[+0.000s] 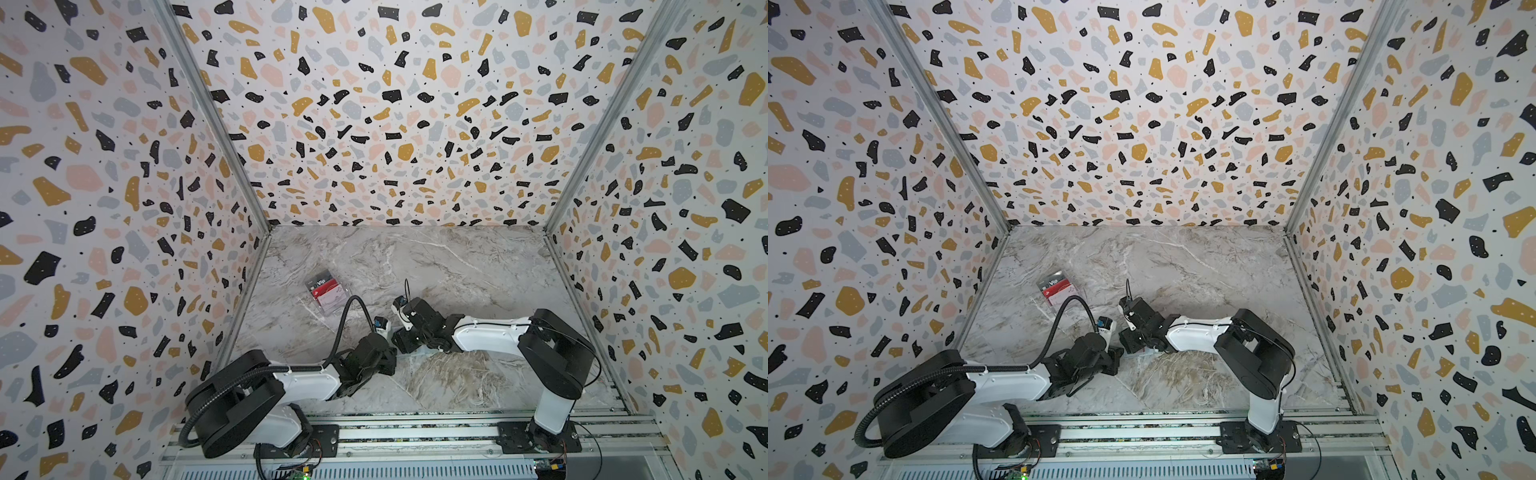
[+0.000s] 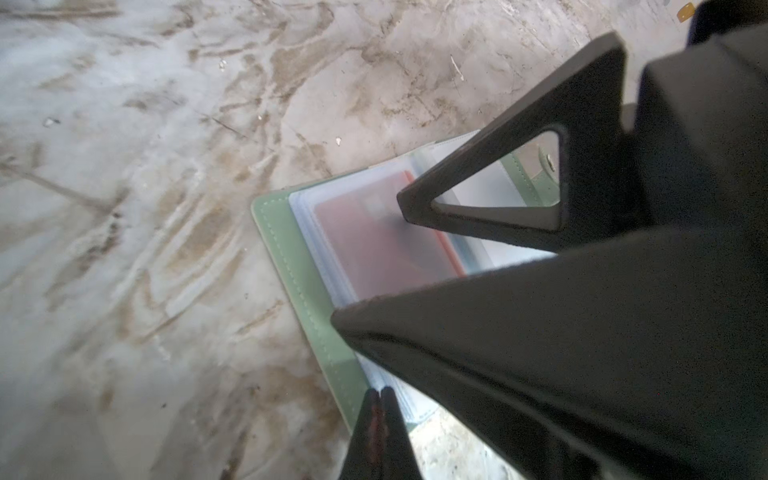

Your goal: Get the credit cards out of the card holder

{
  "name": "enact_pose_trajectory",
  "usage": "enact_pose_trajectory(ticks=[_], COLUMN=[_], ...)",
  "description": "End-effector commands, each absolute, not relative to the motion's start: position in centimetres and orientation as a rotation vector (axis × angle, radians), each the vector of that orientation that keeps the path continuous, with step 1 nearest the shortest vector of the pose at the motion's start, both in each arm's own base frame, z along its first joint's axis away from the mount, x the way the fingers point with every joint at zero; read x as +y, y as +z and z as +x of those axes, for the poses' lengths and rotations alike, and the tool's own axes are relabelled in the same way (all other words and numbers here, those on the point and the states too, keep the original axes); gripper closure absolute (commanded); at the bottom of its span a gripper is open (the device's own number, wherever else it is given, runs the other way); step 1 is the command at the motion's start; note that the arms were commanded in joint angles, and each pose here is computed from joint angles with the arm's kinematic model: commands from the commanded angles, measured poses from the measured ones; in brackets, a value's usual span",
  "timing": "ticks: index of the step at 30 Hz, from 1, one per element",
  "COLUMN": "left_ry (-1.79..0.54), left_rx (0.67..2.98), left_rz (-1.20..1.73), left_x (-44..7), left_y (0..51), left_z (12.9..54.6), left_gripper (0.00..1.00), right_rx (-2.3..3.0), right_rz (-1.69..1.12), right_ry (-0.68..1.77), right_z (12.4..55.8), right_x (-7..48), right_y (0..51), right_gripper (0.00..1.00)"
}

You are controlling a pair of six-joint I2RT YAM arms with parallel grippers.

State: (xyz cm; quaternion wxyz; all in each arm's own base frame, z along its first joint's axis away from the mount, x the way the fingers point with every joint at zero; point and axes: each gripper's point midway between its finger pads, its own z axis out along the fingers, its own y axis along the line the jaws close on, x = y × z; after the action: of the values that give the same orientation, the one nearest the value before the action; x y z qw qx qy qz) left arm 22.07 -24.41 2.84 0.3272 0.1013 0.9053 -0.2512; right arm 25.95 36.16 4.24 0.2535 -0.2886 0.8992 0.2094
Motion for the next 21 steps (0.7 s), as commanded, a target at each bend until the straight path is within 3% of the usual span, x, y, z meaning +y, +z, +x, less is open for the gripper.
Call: enact_pose_trajectory(ticks=[1, 21], left_ry=[-0.672, -0.651], left_rx=[2.367, 2.399], left_rz=[0.243, 0.210], left_x=[-24.3, -23.3], left_y=[2.5, 0.9], left_z=[22.1, 21.6], left_gripper=[1.00, 1.00], right_rx=[2.512, 2.524], right_rz=[-0.765, -0.768], right_ry=[0.490, 0.340], right_z=[25.5, 25.5], right_x=[34.6, 33.3], right_y=[3.0, 3.0], right_gripper=[0.39, 0.37])
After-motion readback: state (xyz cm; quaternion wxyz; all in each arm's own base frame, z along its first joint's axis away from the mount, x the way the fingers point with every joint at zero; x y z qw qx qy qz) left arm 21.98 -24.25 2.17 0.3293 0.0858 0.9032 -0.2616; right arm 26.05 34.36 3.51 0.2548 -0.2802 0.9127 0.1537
